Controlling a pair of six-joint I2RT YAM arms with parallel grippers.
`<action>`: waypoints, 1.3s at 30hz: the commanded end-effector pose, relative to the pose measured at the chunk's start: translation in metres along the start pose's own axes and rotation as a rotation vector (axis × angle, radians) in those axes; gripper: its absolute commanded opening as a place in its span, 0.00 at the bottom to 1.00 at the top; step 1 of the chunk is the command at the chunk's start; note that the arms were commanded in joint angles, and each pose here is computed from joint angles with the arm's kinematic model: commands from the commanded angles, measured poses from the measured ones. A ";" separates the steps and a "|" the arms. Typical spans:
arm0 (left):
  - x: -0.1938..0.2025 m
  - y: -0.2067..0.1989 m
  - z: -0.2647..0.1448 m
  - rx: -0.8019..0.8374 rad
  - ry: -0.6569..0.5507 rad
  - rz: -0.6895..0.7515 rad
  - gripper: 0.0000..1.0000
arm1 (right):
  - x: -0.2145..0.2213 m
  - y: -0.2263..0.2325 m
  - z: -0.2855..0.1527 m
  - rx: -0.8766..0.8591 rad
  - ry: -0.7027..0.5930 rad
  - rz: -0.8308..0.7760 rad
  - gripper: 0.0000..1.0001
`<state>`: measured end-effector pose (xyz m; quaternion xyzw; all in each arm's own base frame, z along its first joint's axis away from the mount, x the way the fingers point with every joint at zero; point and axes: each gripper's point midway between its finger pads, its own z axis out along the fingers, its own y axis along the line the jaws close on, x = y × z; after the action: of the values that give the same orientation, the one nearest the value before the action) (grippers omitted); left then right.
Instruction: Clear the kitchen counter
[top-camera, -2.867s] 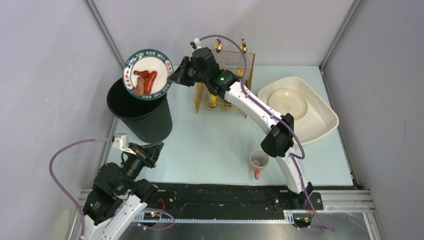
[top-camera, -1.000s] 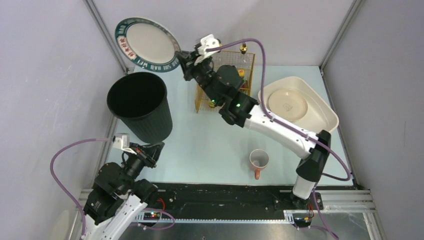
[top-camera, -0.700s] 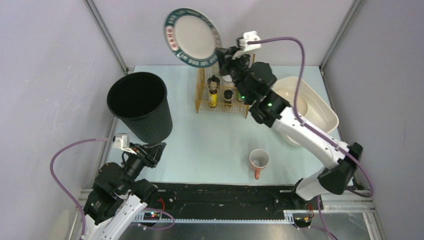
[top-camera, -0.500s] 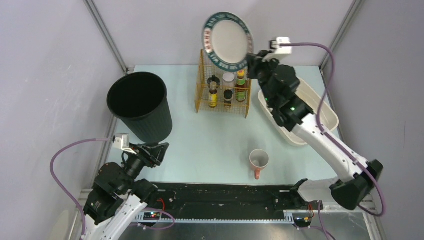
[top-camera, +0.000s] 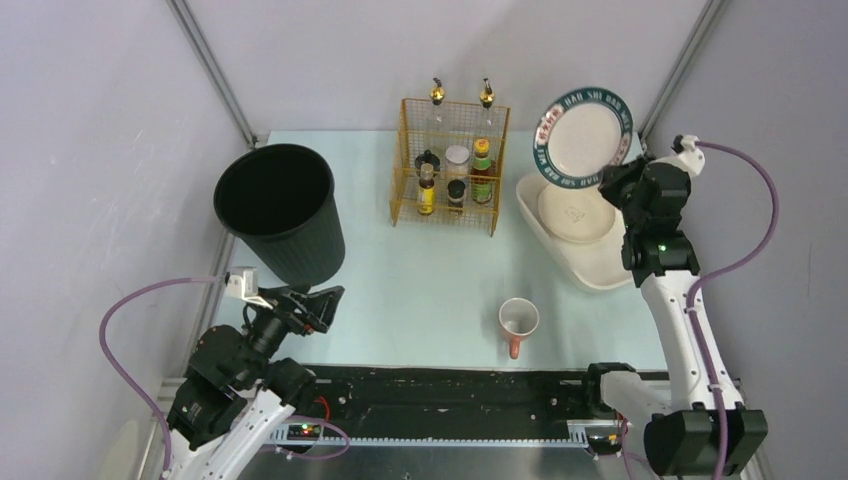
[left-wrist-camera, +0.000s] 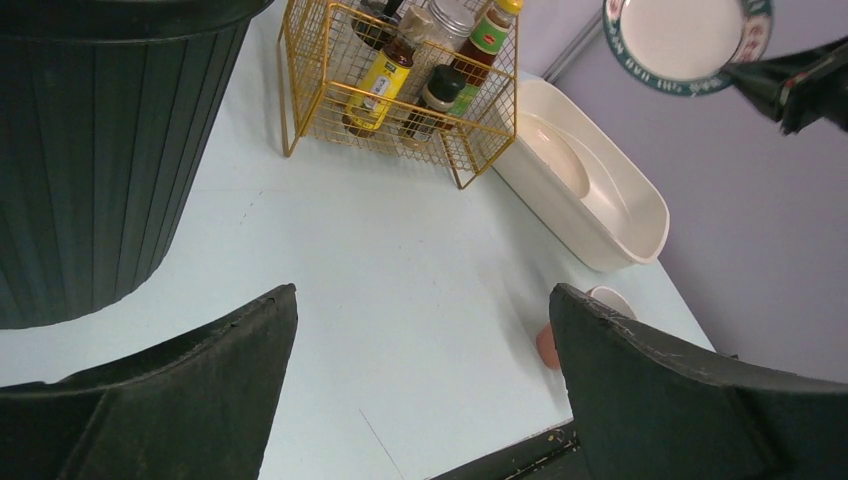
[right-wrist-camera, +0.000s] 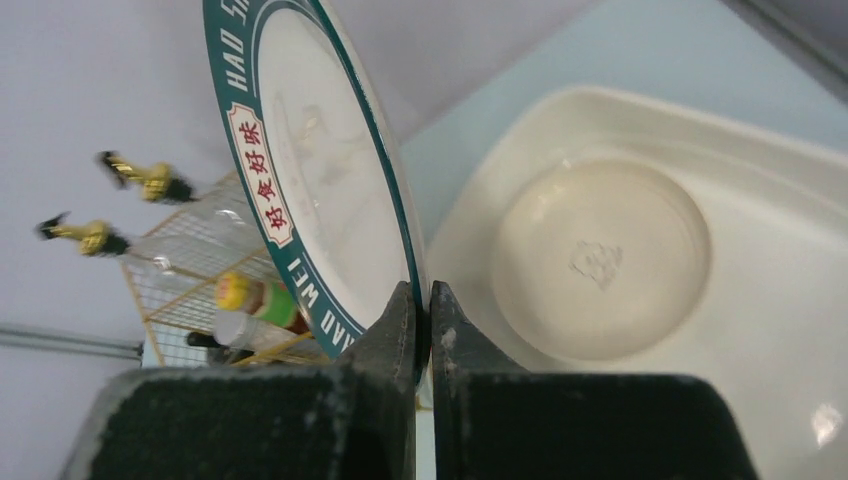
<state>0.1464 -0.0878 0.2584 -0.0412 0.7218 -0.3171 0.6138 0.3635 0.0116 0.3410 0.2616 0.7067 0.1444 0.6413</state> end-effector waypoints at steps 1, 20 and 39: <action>-0.022 -0.006 -0.018 0.057 -0.135 -0.018 1.00 | 0.009 -0.029 0.004 0.025 0.065 0.174 0.00; -0.025 -0.006 -0.022 0.065 -0.157 -0.028 1.00 | 0.098 -0.147 0.058 0.277 0.297 0.382 0.00; -0.026 -0.006 -0.023 0.064 -0.162 -0.028 1.00 | 0.173 -0.179 0.111 0.312 0.469 0.503 0.00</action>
<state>0.1474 -0.0858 0.2585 -0.0458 0.7211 -0.3133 0.6163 0.4029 -0.0553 0.0681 0.4969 0.7743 0.2113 0.3301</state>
